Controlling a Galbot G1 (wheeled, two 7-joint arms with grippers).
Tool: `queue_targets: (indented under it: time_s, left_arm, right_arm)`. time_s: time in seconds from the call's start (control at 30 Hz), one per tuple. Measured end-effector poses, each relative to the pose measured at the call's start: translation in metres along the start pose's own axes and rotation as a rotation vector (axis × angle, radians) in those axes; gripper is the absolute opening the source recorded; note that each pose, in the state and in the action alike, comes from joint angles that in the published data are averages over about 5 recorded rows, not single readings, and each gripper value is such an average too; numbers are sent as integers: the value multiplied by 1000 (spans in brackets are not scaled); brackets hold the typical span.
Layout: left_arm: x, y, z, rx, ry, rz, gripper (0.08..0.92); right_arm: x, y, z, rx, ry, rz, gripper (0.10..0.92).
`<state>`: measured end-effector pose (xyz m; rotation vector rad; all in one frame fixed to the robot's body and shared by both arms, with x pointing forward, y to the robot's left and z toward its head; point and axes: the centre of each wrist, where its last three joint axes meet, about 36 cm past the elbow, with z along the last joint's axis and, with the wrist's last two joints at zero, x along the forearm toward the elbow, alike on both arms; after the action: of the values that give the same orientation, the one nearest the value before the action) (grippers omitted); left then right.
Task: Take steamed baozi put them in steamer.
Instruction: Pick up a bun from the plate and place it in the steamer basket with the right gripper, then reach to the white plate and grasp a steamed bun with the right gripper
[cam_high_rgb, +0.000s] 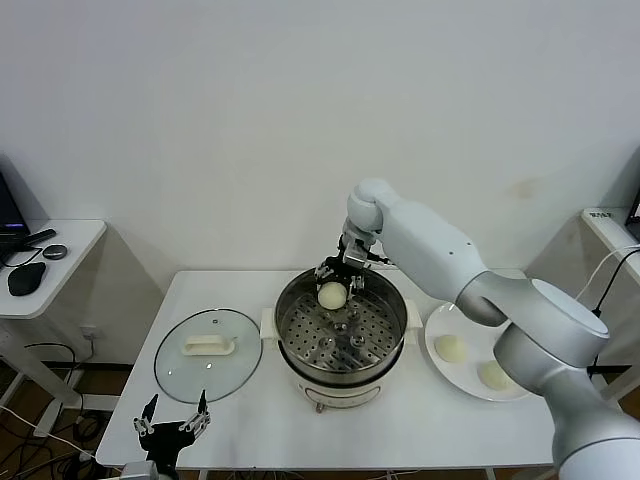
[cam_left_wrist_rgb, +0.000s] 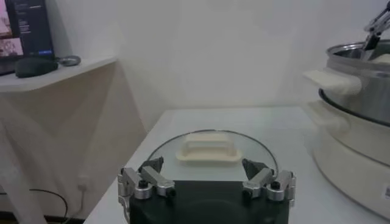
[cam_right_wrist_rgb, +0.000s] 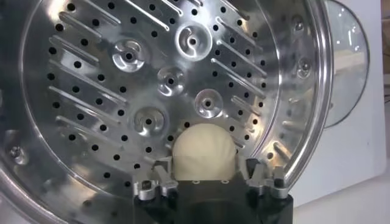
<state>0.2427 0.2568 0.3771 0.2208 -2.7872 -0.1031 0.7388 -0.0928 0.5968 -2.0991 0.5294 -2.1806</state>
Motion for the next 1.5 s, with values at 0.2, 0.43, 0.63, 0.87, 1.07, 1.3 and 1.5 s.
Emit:
queue_targets:
  time_s: [0.2, 0.43, 0.63, 0.87, 1.07, 1.3, 1.5]
  left_arm:
    - [-1, 0, 0, 2, -3, -2, 823]
    - [-6, 0, 0, 1, -4, 2, 823]
    - [-10, 3, 0, -2, -4, 8, 823]
    - [-15, 2, 0, 3, 0, 19, 823]
    - [-17, 2, 0, 3, 2, 24, 823]
    - [-17, 2, 1, 6, 8, 22, 823]
    - [-16, 2, 5, 8, 21, 19, 823]
  right_arm:
    - [44, 7, 5, -51, 23, 64, 823]
    - [113, 34, 13, -215, 65, 156, 823]
    - [164, 81, 19, -433, 98, 206, 823]
    - [176, 154, 22, -782, 112, 182, 823]
    - [163, 216, 10, -1096, 115, 126, 823]
    - [132, 260, -13, -1300, 136, 38, 823]
    - [90, 280, -27, -1358, 165, -21, 823]
